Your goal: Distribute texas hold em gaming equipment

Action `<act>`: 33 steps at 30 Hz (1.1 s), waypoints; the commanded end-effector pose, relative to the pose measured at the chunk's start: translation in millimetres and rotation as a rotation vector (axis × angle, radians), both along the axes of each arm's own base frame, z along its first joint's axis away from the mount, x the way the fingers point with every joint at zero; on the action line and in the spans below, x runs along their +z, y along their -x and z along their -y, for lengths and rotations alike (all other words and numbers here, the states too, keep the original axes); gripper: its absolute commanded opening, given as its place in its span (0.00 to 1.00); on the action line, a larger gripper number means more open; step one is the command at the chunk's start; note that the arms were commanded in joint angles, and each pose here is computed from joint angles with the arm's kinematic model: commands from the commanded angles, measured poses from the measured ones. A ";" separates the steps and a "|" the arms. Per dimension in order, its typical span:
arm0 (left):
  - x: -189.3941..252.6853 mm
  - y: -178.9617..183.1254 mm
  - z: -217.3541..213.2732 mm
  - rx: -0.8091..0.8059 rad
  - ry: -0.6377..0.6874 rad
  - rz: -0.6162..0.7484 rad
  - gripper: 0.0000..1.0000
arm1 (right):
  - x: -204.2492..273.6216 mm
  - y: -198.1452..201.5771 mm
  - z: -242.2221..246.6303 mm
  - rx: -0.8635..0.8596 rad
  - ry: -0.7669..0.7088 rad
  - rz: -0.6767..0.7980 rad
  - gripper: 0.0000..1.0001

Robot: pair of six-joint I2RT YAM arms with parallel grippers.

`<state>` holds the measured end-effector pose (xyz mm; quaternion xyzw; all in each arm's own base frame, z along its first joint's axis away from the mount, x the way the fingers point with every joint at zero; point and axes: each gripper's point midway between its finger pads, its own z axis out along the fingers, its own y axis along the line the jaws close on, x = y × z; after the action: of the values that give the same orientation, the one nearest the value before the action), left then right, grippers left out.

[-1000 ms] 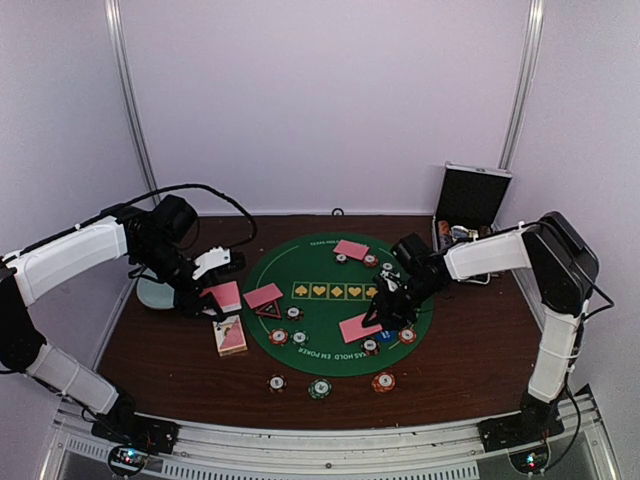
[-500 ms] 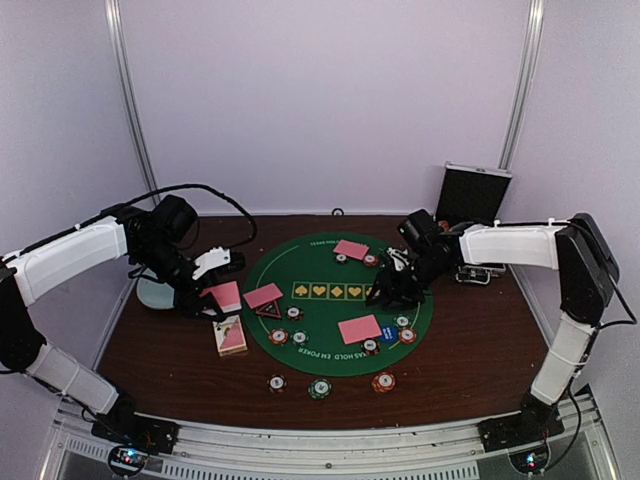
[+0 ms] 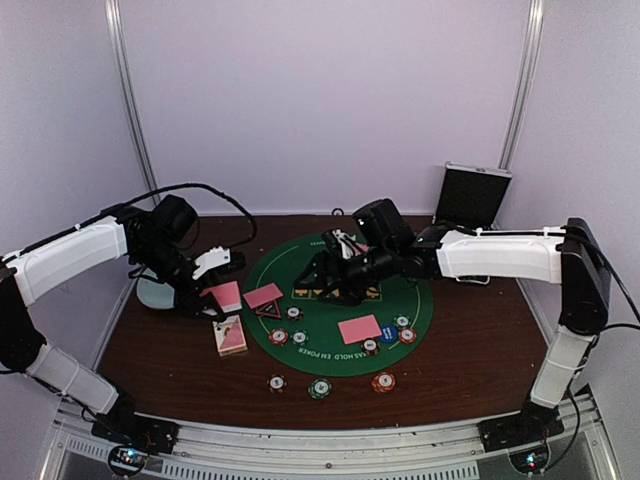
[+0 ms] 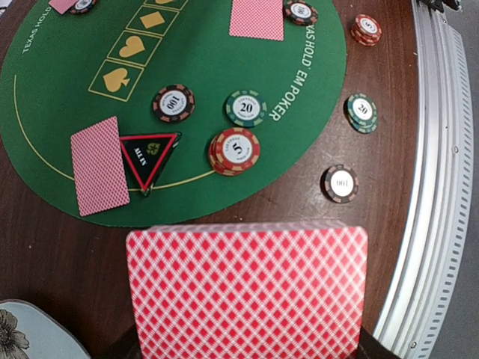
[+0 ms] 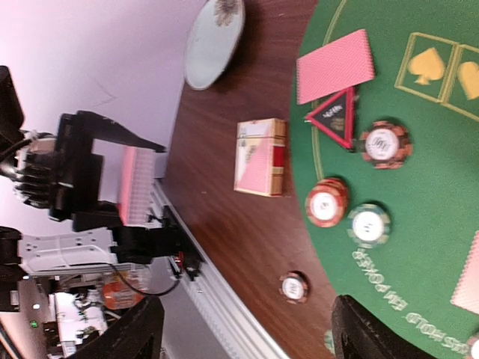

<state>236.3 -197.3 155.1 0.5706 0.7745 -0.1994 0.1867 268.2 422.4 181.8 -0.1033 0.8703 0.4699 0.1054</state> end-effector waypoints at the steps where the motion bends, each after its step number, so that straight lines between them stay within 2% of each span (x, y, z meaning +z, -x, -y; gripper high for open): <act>1: 16.7 -3.8 6.8 0.001 0.055 0.022 0.15 | 34.4 4.8 -56.6 0.027 -0.236 -0.035 0.81; 7: 18.7 -4.9 7.5 0.006 0.059 0.024 0.15 | 34.1 22.2 -105.6 0.098 -0.303 -0.072 0.82; 12: 19.1 -5.1 7.8 0.007 0.060 0.023 0.15 | 31.3 27.0 -127.8 0.122 -0.337 -0.092 0.82; 33: 24.4 -6.6 9.3 0.008 0.069 0.035 0.14 | 17.1 30.3 -168.2 0.190 -0.367 -0.172 0.80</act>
<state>237.3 -200.4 160.3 0.5639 0.7762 -0.2074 0.1913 244.8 579.0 190.2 -0.1097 0.7760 0.6209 0.0154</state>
